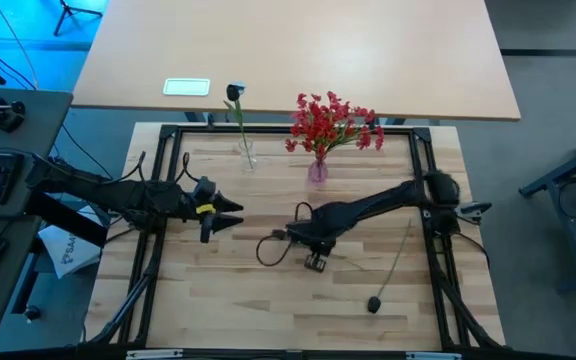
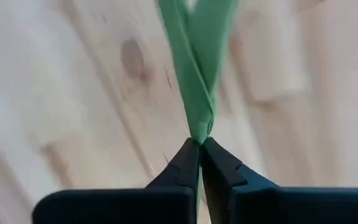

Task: Sort flowers into vase by color
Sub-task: Put the left black tulip into the transparent vase

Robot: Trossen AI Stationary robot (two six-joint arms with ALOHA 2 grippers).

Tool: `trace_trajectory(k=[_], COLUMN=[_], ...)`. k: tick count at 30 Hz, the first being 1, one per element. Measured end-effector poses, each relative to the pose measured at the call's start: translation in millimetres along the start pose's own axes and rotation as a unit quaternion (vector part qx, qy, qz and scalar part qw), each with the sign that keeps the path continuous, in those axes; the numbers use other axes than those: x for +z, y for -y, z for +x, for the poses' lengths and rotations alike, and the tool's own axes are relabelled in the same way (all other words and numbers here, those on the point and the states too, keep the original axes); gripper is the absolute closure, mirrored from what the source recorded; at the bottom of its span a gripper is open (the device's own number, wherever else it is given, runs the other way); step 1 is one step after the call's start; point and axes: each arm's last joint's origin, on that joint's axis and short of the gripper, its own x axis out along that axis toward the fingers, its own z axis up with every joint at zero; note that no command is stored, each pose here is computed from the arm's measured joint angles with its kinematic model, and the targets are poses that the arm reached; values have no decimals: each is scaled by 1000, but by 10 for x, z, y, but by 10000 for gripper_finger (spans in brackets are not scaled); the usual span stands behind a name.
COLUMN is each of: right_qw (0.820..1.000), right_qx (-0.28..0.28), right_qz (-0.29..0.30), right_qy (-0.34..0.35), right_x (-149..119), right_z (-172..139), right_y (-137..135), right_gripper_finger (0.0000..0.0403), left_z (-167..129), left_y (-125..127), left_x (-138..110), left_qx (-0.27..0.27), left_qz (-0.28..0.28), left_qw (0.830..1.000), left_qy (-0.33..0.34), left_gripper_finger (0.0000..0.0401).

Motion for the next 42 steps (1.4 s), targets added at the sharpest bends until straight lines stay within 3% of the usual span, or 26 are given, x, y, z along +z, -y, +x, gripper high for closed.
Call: trace_trajectory(k=[6, 10, 13, 17, 21, 25, 29, 33, 36, 42], right_qw=[996, 982, 952, 895, 838, 792, 772, 764, 760, 733], right_qx=[-8, -14, -35, -33, -22, 2, 33, 48, 49, 70], right_qz=[-18, -1, 15, 5, -42, -83, -105, -106, -104, -117], right_qy=[84, 191, 303, 444, 543, 604, 626, 635, 640, 666], right_x=[-317, -613, -744, -742, -523, -260, -28, 99, 128, 123], right_z=[-756, -1318, -1615, -1930, -2082, -2111, -2030, -1972, -1964, -2047], right_y=[-54, -44, -55, -111, -201, -261, -258, -235, -231, -264], right_gripper_finger=[401, 402, 402, 402, 402, 403, 403, 403, 403, 403], left_z=[-5, -9, -13, 4, 38, 125, 235, 288, 327, 350], left_y=[55, 77, 106, 161, 211, 318, 449, 524, 524, 493], left_x=[69, 109, 172, 292, 399, 519, 646, 744, 729, 716], left_qx=[-35, -40, -40, -42, -69, -74, -91, -90, -84, -41], left_qz=[50, 76, 88, 97, 83, 97, 143, 161, 173, 167], left_qw=[998, 995, 991, 979, 966, 963, 957, 954, 955, 959], left_qy=[31, 56, 96, 175, 237, 240, 234, 237, 225, 226], left_gripper_finger=[193, 193, 193, 193, 193, 193, 193, 193, 193, 193])
